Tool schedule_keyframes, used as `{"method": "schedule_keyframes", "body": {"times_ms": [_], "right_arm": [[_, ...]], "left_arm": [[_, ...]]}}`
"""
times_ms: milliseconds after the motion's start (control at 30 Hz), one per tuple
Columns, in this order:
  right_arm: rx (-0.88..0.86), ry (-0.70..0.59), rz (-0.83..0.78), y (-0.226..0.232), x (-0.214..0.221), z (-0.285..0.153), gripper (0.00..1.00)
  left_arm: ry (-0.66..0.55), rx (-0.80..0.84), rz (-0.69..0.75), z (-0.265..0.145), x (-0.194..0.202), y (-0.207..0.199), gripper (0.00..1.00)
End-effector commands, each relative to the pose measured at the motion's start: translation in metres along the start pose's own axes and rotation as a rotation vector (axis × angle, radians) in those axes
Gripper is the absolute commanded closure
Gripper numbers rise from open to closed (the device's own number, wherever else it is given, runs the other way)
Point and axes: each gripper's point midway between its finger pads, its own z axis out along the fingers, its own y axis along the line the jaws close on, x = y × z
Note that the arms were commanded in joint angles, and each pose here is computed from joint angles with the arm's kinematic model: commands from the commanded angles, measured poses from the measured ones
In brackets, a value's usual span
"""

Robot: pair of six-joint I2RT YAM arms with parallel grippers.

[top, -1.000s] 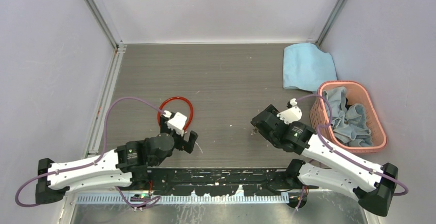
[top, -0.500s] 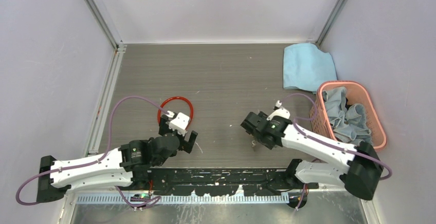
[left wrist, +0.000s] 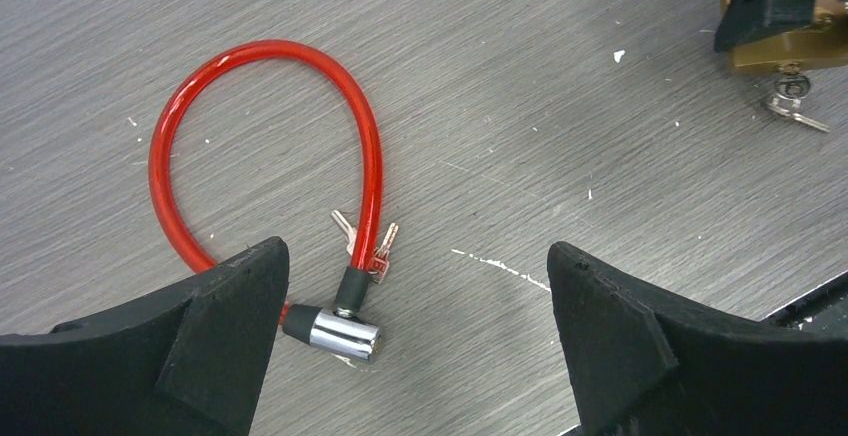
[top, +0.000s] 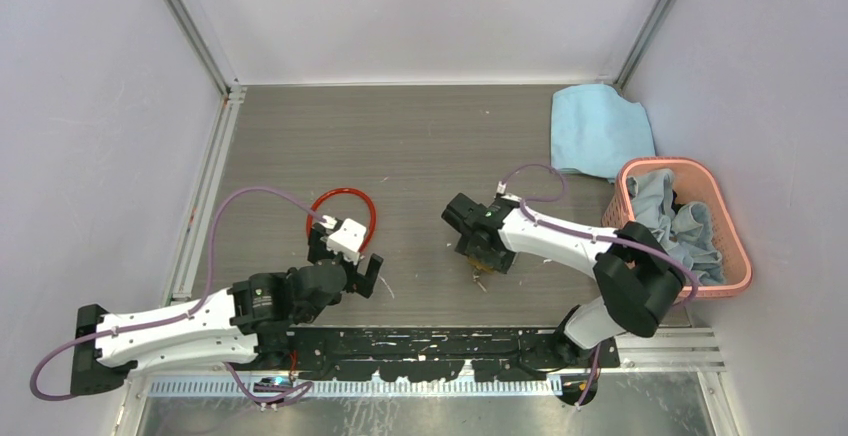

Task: Unlock with the key

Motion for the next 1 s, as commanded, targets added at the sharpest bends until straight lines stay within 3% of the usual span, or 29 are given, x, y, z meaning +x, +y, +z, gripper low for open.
{"method": "schedule_keyframes", "body": {"times_ms": [0, 367, 967], "right_arm": [[-0.105, -0.05, -0.008, 0.038, -0.025, -0.007, 0.99], [-0.173, -0.045, -0.096, 0.073, -0.043, 0.014, 0.99], [-0.133, -0.077, -0.458, 0.123, -0.066, 0.044, 0.99]], "left_arm": [[-0.068, -0.006, -0.062, -0.005, -0.024, 0.001, 0.0], [-0.075, 0.002, -0.068, -0.006, -0.025, 0.001, 0.0], [-0.082, 0.007, -0.071, -0.007, -0.026, 0.001, 0.0]]}}
